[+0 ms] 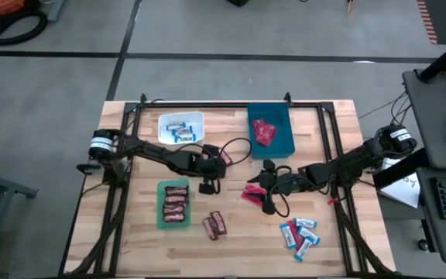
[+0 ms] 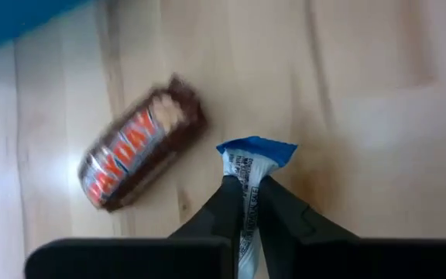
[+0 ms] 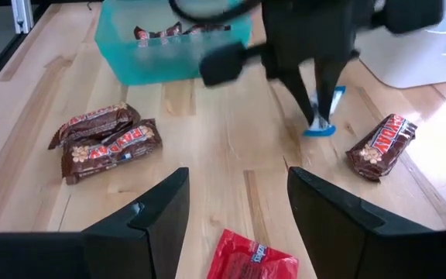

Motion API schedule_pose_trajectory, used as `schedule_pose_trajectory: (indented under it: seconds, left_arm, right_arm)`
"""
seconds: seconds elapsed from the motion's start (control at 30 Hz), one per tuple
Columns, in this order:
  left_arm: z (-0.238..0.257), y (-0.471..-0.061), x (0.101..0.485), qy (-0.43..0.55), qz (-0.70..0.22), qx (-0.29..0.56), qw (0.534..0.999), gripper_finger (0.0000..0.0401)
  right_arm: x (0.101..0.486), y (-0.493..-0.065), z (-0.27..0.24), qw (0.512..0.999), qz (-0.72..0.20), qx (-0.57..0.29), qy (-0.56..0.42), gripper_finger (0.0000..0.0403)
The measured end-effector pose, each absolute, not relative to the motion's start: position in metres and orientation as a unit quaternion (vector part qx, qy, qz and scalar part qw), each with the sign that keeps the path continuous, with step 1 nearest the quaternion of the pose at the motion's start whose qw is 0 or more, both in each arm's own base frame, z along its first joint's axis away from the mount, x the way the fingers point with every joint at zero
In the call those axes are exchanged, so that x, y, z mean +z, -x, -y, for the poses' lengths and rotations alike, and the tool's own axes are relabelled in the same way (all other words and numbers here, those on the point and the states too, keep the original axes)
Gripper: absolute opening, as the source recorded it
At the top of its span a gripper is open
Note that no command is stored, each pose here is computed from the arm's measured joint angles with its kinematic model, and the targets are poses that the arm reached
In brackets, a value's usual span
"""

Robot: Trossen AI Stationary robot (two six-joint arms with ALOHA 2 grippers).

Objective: Sort candy
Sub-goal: Put the white chocolate bar into the white bin

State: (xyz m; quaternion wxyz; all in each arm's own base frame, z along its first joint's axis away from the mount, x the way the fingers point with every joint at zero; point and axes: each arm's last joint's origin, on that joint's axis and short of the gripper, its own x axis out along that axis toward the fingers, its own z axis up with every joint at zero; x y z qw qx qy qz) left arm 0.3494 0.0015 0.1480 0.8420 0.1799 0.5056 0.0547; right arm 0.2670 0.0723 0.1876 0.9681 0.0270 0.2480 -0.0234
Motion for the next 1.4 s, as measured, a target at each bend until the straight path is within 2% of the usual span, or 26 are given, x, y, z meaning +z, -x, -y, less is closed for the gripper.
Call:
schedule_pose_trajectory:
  seconds: [0.27,0.4,0.57,0.73,0.87,0.97,1.13,1.4]
  left_arm:
    - [-0.005,-0.336,0.217,-0.165,-0.481,0.053,0.859,0.0006]
    - [-0.024,-0.314,0.250,-0.155,-0.471,0.089,0.864,0.0006]
    - [-0.065,-0.277,0.271,-0.127,-0.495,0.190,0.839,0.0005]
    - [-0.118,-0.250,0.264,-0.039,-0.497,0.280,0.820,0.0005]
    - [-0.151,-0.241,0.247,0.014,-0.515,0.306,0.801,0.0005]
    - [-0.161,-0.247,0.236,0.032,-0.516,0.296,0.803,0.0005]
    - [-0.167,-0.257,0.215,0.009,-0.550,0.262,0.793,0.0008]
    - [-0.175,-0.267,0.192,-0.007,-0.573,0.257,0.778,0.0045]
  right_arm:
    - [0.187,-0.267,-0.072,0.968,-0.250,-0.024,-0.026,0.0210]
    - [0.187,-0.267,-0.072,0.967,-0.250,-0.024,-0.026,0.0210]
    - [0.187,-0.267,-0.072,0.967,-0.251,-0.024,-0.026,0.0210]
    - [0.187,-0.267,-0.072,0.968,-0.250,-0.024,-0.026,0.0210]
    - [0.187,-0.267,-0.072,0.967,-0.251,-0.024,-0.026,0.0210]
    - [0.187,-0.267,-0.071,0.968,-0.246,-0.044,-0.008,0.0210]
    - [0.190,-0.268,-0.056,0.961,-0.232,-0.143,0.035,0.0210]
    - [0.191,-0.272,-0.027,0.953,-0.234,-0.191,0.037,0.0210]
